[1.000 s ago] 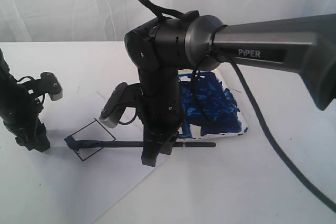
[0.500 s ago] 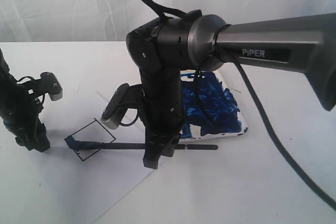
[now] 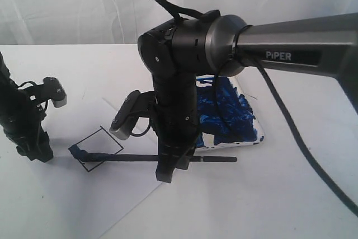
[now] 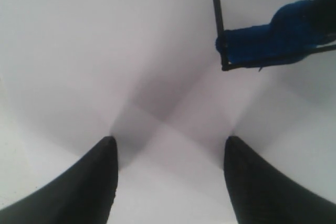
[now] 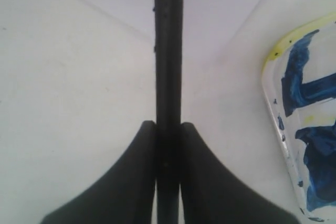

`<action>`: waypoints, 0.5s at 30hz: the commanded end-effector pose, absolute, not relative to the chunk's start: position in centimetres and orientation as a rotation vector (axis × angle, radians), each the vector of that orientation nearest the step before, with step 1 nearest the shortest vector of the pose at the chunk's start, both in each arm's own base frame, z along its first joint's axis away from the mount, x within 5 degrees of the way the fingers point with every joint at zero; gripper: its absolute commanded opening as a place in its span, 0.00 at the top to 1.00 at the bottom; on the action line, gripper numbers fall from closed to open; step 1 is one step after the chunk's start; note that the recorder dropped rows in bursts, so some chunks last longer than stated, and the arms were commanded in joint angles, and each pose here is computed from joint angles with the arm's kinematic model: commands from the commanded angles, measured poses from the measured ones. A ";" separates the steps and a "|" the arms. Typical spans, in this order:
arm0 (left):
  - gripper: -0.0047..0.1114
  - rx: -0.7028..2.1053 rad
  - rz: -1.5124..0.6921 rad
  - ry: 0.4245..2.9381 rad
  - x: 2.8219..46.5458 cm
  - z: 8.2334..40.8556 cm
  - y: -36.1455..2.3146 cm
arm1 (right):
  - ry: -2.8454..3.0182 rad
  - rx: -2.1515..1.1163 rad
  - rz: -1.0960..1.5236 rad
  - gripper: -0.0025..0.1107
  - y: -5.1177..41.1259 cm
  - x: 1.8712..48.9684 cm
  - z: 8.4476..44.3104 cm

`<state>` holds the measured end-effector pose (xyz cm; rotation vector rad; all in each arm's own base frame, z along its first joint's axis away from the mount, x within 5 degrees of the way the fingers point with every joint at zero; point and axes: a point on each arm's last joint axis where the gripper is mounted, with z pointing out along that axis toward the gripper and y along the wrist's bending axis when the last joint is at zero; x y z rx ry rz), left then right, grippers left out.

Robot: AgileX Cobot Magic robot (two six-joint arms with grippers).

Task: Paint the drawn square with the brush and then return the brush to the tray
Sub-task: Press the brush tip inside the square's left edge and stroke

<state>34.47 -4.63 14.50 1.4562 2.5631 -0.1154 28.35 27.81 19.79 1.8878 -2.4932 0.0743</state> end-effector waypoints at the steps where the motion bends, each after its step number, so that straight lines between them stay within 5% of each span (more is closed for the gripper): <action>1: 0.41 1.477 -0.162 2.622 33.9 13.0 -4.5 | -2.482 1.878 0.075 0.98 27.3 27.8 19.9; 15: 0.41 1.477 -0.162 2.622 33.9 13.0 -4.5 | -2.463 1.867 0.011 0.98 27.3 27.2 19.6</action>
